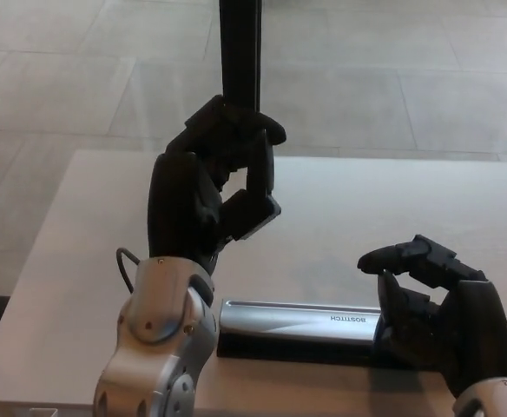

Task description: A hole pucnch is kept on the middle on the desk infront of the robot and the robot uses both its hands as fists to press on it and use it

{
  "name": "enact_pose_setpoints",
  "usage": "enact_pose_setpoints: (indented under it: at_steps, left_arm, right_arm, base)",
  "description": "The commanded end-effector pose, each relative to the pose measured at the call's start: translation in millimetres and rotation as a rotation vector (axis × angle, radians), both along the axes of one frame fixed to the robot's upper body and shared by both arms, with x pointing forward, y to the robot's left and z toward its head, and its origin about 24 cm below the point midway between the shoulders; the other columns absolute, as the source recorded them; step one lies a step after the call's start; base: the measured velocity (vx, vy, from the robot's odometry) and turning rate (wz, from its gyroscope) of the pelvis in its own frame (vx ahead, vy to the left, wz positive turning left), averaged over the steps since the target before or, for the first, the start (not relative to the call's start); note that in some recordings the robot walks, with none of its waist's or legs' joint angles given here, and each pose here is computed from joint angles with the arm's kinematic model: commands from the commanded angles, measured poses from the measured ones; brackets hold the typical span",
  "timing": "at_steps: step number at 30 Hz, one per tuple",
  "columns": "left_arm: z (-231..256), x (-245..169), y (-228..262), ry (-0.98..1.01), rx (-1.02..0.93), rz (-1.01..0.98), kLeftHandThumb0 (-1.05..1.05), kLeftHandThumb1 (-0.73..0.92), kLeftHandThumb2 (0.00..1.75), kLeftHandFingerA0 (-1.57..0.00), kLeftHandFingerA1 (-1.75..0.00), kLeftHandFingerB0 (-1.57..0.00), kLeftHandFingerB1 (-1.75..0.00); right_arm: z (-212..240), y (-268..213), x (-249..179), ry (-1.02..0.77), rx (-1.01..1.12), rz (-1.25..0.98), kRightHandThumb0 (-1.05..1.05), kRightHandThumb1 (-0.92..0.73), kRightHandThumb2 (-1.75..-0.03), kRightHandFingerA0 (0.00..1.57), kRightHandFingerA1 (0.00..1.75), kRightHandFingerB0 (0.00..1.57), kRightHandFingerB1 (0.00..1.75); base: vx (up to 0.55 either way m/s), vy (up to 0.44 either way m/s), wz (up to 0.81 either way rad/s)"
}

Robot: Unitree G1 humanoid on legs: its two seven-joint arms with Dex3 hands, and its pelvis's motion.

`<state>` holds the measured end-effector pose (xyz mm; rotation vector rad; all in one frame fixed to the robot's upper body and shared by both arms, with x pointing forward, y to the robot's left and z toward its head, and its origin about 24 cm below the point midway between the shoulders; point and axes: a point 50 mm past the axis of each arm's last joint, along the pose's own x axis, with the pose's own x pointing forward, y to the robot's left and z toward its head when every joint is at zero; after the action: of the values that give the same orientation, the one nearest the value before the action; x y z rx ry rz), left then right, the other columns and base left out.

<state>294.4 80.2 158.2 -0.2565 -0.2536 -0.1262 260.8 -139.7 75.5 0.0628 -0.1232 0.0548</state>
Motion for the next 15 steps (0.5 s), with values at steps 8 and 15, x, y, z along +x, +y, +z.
enact_pose_setpoints:
  at_steps: [8, 15]
  left_arm:
    - [-105, -31, -56, 0.509, -0.293, 0.060, -0.40, 0.86, 0.78, -0.94, -1.75, -0.64, -1.75]
    - [-127, -44, -65, 0.533, -0.149, 0.036, -0.40, 0.89, 0.75, -0.87, -1.75, -0.51, -1.39]
  right_arm:
    - [-11, -5, 23, -0.022, -0.018, -0.027, -0.54, -0.66, -0.78, 1.05, 1.62, 0.90, 1.25]
    - [-20, -11, 21, -0.013, -0.002, -0.061, -0.49, -0.65, -0.83, 1.01, 1.58, 0.94, 1.08]
  base:
    - [0.00, 0.000, 0.00]
    - [0.00, 0.000, 0.00]
